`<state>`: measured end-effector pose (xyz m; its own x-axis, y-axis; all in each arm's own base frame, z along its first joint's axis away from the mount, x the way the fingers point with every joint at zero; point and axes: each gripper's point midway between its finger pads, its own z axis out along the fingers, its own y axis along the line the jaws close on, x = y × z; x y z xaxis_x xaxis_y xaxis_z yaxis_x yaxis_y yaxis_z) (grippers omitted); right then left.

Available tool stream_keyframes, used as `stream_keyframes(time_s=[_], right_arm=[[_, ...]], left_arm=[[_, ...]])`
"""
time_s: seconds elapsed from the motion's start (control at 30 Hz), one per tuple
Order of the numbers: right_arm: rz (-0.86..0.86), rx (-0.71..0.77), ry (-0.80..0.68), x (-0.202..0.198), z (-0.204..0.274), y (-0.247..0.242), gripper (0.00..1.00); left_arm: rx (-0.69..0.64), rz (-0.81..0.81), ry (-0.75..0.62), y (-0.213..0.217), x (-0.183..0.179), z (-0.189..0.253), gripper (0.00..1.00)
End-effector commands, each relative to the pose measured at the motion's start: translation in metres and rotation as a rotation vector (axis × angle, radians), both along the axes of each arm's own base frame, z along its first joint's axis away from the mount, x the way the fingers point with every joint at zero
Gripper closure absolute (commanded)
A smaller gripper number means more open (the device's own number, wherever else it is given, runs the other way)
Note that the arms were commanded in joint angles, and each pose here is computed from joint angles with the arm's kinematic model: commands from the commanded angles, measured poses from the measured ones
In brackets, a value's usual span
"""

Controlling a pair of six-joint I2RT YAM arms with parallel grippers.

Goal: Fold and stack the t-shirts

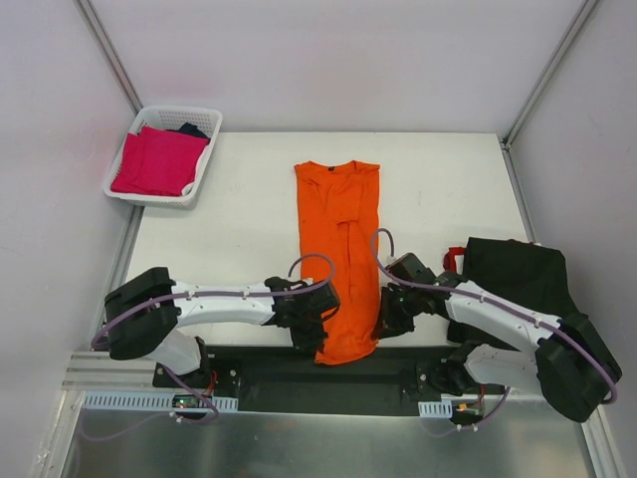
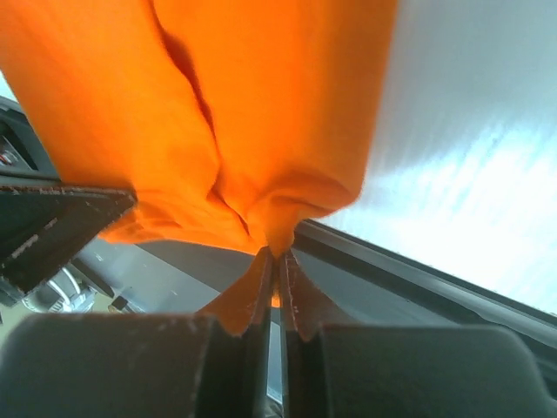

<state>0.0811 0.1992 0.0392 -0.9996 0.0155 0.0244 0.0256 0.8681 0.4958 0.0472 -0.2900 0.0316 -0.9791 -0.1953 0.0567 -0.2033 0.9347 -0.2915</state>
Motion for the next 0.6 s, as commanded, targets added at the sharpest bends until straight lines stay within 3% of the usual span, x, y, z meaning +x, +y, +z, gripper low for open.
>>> stream_keyframes(time_s=[0.0,0.57], right_arm=[[0.033,-0.035,-0.006,0.004,0.005,0.000,0.96],[0.035,-0.027,-0.056,0.056,0.039,0.005,0.97]], left_arm=[[0.029,-0.035,0.003,0.005,0.005,0.010,1.00],[0.049,0.000,-0.044,0.020,0.066,0.036,1.00]])
